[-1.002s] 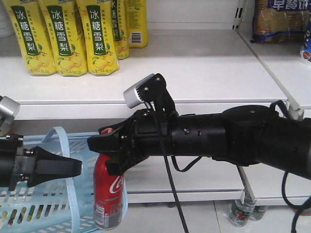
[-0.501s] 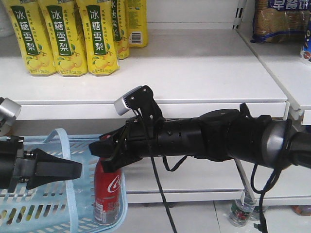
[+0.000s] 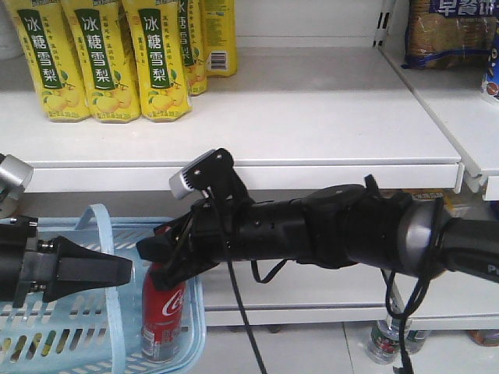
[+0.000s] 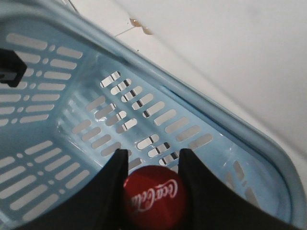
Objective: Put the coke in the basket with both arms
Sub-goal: 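Lower the bottle into the basket and open the right gripper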
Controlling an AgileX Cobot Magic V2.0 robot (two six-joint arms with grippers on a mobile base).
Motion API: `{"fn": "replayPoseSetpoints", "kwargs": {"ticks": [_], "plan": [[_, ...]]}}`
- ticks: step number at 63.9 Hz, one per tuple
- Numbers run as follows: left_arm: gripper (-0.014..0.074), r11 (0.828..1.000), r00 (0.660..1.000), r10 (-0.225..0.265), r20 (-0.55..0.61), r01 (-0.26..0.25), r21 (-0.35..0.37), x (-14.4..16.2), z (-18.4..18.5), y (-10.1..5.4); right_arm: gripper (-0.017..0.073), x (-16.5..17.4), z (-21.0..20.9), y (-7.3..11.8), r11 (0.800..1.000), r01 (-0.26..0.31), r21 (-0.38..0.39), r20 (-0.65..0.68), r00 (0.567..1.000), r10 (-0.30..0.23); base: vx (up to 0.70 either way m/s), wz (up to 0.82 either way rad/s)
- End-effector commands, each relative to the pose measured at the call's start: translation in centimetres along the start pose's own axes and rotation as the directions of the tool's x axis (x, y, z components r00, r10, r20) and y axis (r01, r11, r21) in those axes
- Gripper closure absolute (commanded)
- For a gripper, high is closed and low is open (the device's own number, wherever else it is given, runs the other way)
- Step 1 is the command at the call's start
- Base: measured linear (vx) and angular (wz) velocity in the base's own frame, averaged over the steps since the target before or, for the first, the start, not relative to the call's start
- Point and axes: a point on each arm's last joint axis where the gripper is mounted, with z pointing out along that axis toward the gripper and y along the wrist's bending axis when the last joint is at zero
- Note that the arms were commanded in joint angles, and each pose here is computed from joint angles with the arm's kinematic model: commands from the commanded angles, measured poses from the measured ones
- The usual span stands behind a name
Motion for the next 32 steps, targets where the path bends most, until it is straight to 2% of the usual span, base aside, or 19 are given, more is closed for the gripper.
{"fn": "replayPoseSetpoints", "kwargs": {"ticks": [1, 11, 23, 32], "plan": [[0.0600, 0.997, 0.997, 0.035, 0.068, -0.040, 0.060, -0.91, -0.49, -1.61, 0.0390, -2.08, -0.22, 1.80, 1.000, 0.006, -0.031, 0.083, 0.997, -0.004, 0.00, 0.00], [0.0600, 0.997, 0.997, 0.035, 0.068, -0.040, 0.060, -0.91, -0.49, -1.61, 0.0388, -1.84, 0.12, 1.74, 1.000, 0.007, 0.016, 0.066, 0.998, -0.008, 0.00, 0.00], [0.0600, 0.997, 0.997, 0.035, 0.068, -0.040, 0.060, -0.91, -0.49, -1.61, 0.0375, -1.85, 0.12, 1.82, 1.000, 0.003, 0.007, 0.068, 0.998, -0.004, 0.00, 0.00], [0.0600, 0.997, 0.997, 0.035, 0.068, -0.040, 0.060, -0.91, -0.49, -1.61, 0.0321, -1.86, 0.12, 1.90, 1.000, 0.001, -0.001, 0.069, 0.998, -0.001, 0.00, 0.00]]}}
